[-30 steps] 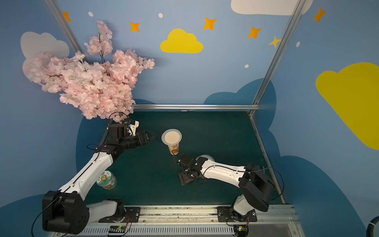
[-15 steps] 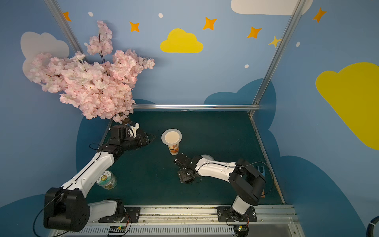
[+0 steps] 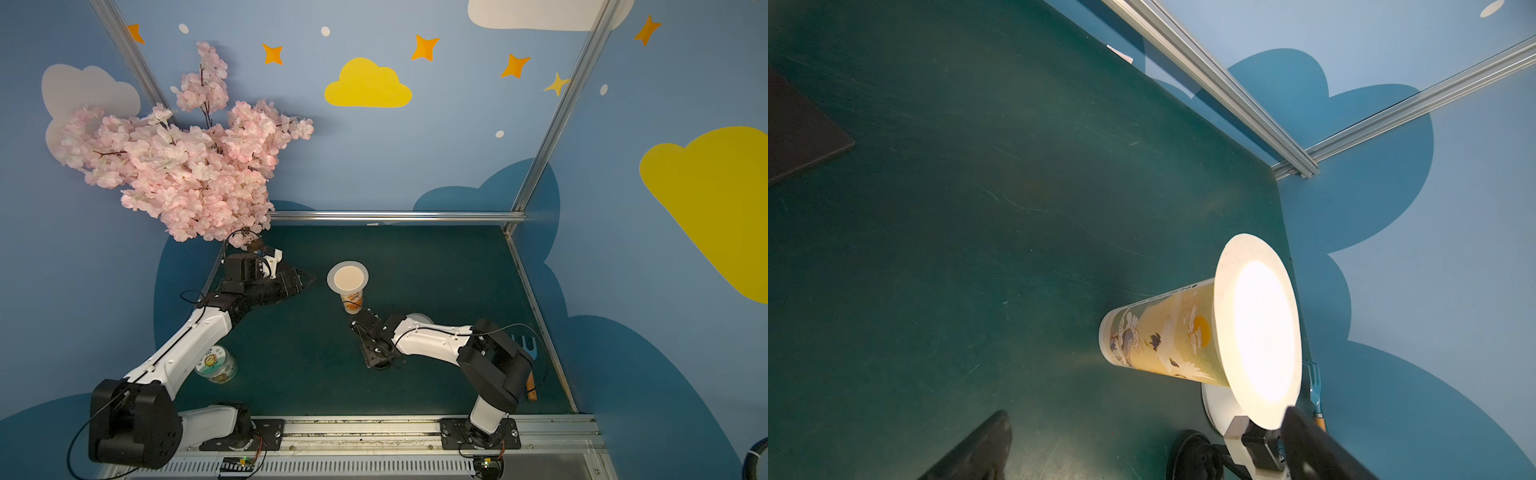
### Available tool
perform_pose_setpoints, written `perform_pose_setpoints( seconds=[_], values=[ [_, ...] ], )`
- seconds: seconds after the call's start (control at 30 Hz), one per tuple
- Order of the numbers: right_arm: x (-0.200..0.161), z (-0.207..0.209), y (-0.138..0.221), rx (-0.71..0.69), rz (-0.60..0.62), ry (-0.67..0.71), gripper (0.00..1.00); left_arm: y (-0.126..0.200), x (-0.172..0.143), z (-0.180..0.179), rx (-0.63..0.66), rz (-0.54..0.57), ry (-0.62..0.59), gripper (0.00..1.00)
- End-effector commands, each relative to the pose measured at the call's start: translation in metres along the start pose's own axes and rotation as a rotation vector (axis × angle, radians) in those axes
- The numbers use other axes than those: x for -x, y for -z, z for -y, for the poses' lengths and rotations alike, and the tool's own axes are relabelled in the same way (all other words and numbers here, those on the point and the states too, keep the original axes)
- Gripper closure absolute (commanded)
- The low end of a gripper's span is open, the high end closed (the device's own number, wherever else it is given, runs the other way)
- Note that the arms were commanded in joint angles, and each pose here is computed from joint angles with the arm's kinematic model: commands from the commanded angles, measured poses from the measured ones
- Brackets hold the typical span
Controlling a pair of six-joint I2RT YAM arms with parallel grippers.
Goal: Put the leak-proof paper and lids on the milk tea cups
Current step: Pick up the cup lid from the center of the board, then secure the cup lid on the cup.
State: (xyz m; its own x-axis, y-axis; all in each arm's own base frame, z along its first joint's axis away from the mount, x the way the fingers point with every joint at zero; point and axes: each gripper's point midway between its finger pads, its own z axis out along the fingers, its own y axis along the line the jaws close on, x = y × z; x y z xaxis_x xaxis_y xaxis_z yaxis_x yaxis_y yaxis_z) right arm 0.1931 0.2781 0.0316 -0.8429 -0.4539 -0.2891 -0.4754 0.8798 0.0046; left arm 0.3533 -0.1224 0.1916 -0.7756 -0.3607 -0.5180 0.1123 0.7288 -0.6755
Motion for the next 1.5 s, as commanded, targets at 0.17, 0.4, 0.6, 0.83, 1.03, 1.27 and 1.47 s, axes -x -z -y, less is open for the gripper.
perform_pose_setpoints(
  seconds=[0.17, 0.4, 0.6, 0.83, 1.03, 1.27, 1.47],
  values=[
    [0.001, 0.018, 0.053, -0.022, 0.062, -0.010, 0.45, 0.018, 0.017, 0.015, -0.156, 0.169, 0.083, 0.01],
    [0.018, 0.048, 0.139, -0.063, 0.243, -0.081, 0.53, 0.011, 0.018, 0.032, -0.308, 0.134, 0.124, 0.07],
    [0.085, 0.026, 0.225, 0.090, 0.591, 0.042, 0.58, -0.002, 0.013, 0.039, -0.398, 0.071, 0.141, 0.20],
    [0.159, -0.016, 0.232, 0.117, 0.571, 0.163, 0.58, -0.012, 0.010, 0.039, -0.392, 0.032, 0.135, 0.22],
    [0.198, -0.028, 0.203, 0.086, 0.487, 0.177, 0.58, -0.028, 0.004, 0.048, -0.433, -0.026, 0.127, 0.39],
    [0.206, -0.022, 0.178, 0.008, 0.379, 0.164, 0.59, -0.041, 0.001, 0.049, -0.455, -0.053, 0.140, 0.42],
    [0.210, -0.022, 0.166, 0.016, 0.317, 0.151, 0.58, -0.046, -0.001, 0.045, -0.447, -0.056, 0.148, 0.42]
  ],
)
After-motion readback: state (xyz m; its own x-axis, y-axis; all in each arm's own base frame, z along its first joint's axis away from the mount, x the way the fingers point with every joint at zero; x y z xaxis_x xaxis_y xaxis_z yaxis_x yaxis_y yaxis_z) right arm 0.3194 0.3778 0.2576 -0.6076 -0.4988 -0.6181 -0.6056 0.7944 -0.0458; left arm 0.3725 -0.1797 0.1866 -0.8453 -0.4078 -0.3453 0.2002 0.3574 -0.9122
